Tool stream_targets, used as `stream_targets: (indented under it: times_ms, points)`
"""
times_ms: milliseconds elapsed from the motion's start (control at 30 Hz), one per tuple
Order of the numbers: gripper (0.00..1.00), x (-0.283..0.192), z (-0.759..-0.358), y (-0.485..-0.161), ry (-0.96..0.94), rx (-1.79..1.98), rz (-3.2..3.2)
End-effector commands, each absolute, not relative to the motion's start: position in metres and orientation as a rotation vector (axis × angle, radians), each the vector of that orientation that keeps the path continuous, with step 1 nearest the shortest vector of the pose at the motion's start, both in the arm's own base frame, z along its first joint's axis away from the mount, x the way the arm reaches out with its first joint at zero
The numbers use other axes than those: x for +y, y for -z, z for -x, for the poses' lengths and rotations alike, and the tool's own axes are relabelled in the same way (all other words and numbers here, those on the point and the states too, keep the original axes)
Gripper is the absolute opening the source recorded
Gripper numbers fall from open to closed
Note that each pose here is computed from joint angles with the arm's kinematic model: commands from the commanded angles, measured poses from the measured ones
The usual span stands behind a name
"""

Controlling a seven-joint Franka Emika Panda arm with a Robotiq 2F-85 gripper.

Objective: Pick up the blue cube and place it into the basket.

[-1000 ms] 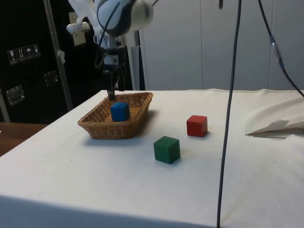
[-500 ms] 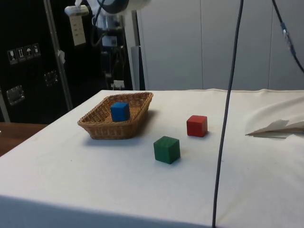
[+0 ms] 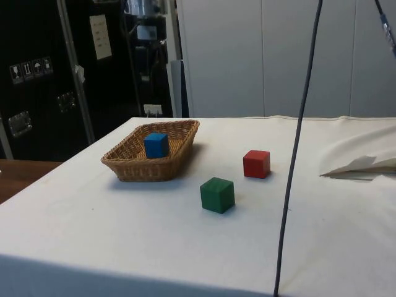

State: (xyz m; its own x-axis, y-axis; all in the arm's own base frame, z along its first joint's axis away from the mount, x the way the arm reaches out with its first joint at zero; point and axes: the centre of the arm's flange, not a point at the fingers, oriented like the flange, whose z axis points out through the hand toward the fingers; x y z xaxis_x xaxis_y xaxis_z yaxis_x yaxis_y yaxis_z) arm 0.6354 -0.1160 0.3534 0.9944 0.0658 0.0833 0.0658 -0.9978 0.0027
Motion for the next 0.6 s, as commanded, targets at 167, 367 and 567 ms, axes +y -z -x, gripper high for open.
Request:
stream_targets:
  times_ms: [167,367,567]
  points:
    - [1.0,-0.12,-0.625,-0.363,0.136,-0.101,3.131]
    - [1.0,-0.124,-0.605,-0.378,0.153,-0.104,3.125]
    - [1.0,-0.128,-0.596,-0.387,0.166,-0.101,3.12]
